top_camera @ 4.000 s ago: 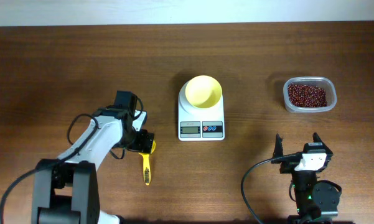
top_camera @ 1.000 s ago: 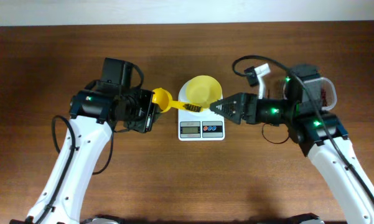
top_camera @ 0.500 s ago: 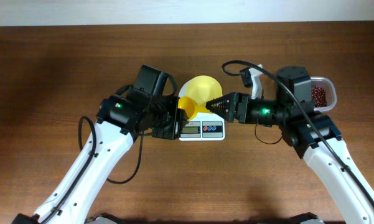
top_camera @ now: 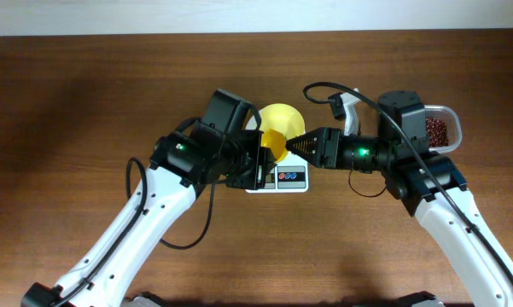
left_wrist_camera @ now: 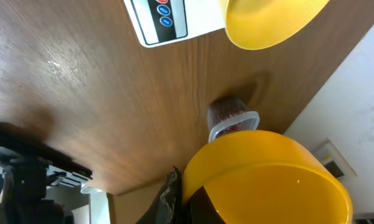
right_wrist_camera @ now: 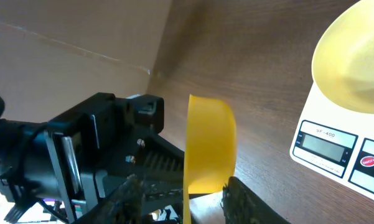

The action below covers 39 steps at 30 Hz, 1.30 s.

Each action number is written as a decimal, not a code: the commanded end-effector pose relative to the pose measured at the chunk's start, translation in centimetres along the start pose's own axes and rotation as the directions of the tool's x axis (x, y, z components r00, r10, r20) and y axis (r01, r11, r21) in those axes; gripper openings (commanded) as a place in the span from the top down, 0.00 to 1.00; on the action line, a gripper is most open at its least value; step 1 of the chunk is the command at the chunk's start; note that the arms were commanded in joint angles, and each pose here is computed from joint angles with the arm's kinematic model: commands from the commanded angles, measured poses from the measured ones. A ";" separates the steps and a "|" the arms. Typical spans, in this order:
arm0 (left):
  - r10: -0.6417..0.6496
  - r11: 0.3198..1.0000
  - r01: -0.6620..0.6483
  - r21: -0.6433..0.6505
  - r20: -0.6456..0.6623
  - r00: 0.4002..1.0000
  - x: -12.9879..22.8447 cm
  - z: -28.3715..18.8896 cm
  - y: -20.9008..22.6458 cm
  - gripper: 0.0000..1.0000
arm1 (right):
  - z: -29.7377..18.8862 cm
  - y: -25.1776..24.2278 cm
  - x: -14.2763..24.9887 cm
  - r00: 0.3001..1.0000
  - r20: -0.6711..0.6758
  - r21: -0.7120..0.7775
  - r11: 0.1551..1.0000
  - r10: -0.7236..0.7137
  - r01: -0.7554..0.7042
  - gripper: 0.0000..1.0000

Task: Scoop item into bowl and weigh 50g on scale
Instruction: 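Grasp the scoop handle with the right gripper and release the left gripper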

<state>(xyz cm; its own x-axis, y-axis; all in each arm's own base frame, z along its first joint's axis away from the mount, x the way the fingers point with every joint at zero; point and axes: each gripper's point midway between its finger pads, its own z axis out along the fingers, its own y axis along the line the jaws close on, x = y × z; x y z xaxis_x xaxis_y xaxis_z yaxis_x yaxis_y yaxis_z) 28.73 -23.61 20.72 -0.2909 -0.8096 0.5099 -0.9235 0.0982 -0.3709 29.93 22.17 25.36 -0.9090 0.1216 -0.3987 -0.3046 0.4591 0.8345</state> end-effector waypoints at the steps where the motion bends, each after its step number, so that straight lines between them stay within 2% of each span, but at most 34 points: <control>1: -0.004 1.000 0.004 0.007 -0.010 1.000 0.5 -0.1 -0.4 1.00 | 0.1 0.5 -0.4 1.000 0.004 -0.005 1.000 -0.017 0.017 0.59; 7: 0.002 1.000 -0.001 0.018 -0.015 1.000 0.6 -0.1 -0.7 1.00 | 0.1 0.4 -0.3 1.000 0.000 -0.002 1.000 -0.011 0.011 0.68; 13: 0.003 1.000 -0.002 0.019 -0.016 1.000 0.6 -0.1 -0.7 1.00 | 0.1 0.3 -0.4 1.000 0.007 0.008 1.000 -0.012 0.011 0.70; 18: 0.007 1.000 -0.007 0.012 -0.017 1.000 0.8 0.0 -0.5 1.00 | 0.1 0.2 -0.4 1.000 0.009 0.011 1.000 -0.012 0.011 0.82; 22: 0.008 1.000 -0.008 0.012 -0.019 1.000 0.9 0.0 -0.4 1.00 | 0.1 0.2 -0.4 1.000 0.009 0.011 1.000 -0.012 0.011 0.84; 25: 0.007 1.000 -0.007 0.008 -0.017 1.000 0.8 0.0 -0.3 1.00 | 0.1 0.2 -0.4 1.000 0.009 0.011 1.000 -0.011 0.011 0.96; 28: 0.007 1.000 -0.007 0.008 -0.017 1.000 0.8 0.0 -0.3 1.00 | 0.1 0.2 -0.4 1.000 0.009 0.011 1.000 -0.011 0.011 0.96; 29: 0.007 1.000 -0.007 0.008 -0.017 1.000 0.8 0.0 -0.3 0.91 | 0.1 0.2 -0.4 1.000 0.009 0.011 1.000 -0.011 0.011 0.96; 30: 0.007 1.000 -0.007 0.009 -0.017 1.000 0.8 0.0 -0.3 0.74 | 0.1 0.2 -0.4 1.000 0.009 0.011 1.000 -0.011 0.011 0.96; 31: 0.007 1.000 -0.007 0.008 -0.017 1.000 0.8 0.0 -0.3 0.64 | 0.1 0.2 -0.4 1.000 0.009 0.011 1.000 -0.011 0.011 0.96; 32: 0.007 1.000 -0.007 0.009 -0.017 1.000 0.8 0.0 -0.3 0.46 | 0.1 0.2 -0.4 1.000 0.009 0.011 1.000 -0.011 0.011 0.96; 33: 0.007 1.000 -0.006 0.009 -0.017 1.000 0.8 0.0 -0.4 0.36 | 0.1 0.2 -0.4 1.000 0.009 0.011 1.000 -0.011 0.011 0.96; 35: 0.007 1.000 -0.006 0.009 -0.017 1.000 0.8 0.0 -0.4 0.01 | 0.1 0.2 -0.4 1.000 0.009 0.011 1.000 -0.011 0.011 0.96; 39: 0.020 1.000 -0.020 0.007 -0.027 0.999 1.0 0.0 -0.3 0.01 | 0.1 0.0 -0.6 1.000 0.017 0.022 1.000 -0.011 0.010 0.96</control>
<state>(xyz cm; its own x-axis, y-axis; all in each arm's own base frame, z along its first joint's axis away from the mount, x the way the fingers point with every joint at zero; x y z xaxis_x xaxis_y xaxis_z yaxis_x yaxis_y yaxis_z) 28.77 -23.99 20.92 -0.2982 -0.8039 0.5146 -0.9199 0.0981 -0.3798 30.07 22.05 25.05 -0.9094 0.1286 -0.3956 -0.2938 0.4745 0.8298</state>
